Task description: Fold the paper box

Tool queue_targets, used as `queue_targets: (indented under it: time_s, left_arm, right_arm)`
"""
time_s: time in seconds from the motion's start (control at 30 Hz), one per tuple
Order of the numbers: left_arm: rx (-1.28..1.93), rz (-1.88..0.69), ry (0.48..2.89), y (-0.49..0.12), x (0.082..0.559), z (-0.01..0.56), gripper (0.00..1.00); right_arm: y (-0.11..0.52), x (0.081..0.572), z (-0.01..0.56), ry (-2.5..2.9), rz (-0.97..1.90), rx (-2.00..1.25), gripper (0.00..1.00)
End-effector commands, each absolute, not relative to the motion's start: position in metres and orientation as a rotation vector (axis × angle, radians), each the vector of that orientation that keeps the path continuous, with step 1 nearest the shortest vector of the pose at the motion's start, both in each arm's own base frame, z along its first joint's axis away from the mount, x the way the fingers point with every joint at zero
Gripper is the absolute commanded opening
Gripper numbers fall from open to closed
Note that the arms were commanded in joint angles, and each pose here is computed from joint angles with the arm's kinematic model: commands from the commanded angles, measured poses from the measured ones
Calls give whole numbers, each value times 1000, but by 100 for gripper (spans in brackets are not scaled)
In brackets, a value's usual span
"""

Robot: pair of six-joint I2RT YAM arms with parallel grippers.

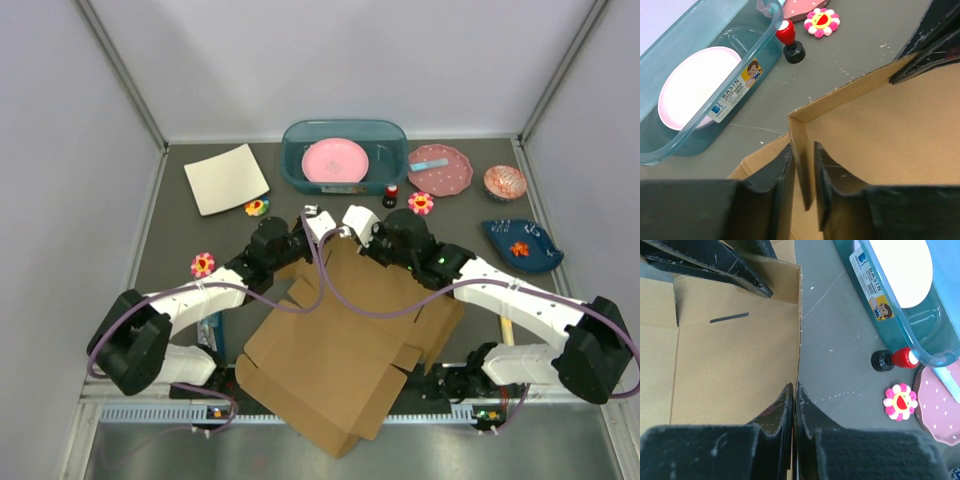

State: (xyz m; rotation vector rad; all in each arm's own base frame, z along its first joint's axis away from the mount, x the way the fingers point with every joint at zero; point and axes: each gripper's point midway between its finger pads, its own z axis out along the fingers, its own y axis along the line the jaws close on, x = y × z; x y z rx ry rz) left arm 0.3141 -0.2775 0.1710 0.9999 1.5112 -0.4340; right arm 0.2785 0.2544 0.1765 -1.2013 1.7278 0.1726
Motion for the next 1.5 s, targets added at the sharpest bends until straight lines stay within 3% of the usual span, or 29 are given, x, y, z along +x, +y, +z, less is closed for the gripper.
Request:
queue_targets:
  time_s: [0.0, 0.1, 0.47, 0.53, 0.57, 0.7, 0.8, 0.97, 1.13, 1.3, 1.47]
  left_arm:
    - [933, -495, 1466, -286, 316, 196, 14]
    - [841, -572, 1474, -287, 311, 201, 0]
    - [451, -844, 1542, -280, 291, 204, 2]
    - [447, -830, 1552, -277, 287, 204, 11]
    - [431, -800, 1554, -273, 290, 205, 26]
    - [359, -639, 1581, -243, 298, 213, 62]
    - [266, -501, 1625, -210, 299, 219, 73]
    - [137, -495, 1763, -175, 267, 199, 71]
    - [-60, -699, 1962, -172, 222, 143, 53]
    - [-178, -729, 2141, -171, 200, 97, 56]
    - [-169, -756, 2157, -174, 196, 84, 60]
  right_arm:
    - [264, 270, 195, 1662, 217, -1202, 0]
    - [266, 272, 195, 1666, 219, -1192, 0]
    - [269, 272, 189, 1681, 208, -1168, 0]
    - [269, 273, 191, 1679, 199, -1163, 0]
    - [267, 274, 192, 1677, 186, -1158, 0]
    - [262, 276, 197, 1660, 132, -1164, 0]
    - [257, 277, 204, 1652, 99, -1164, 0]
    - [255, 276, 209, 1639, 97, -1156, 0]
    - [258, 275, 201, 1654, 107, -1163, 0]
    - [262, 274, 201, 1652, 124, -1162, 0]
    - [263, 275, 200, 1662, 127, -1156, 0]
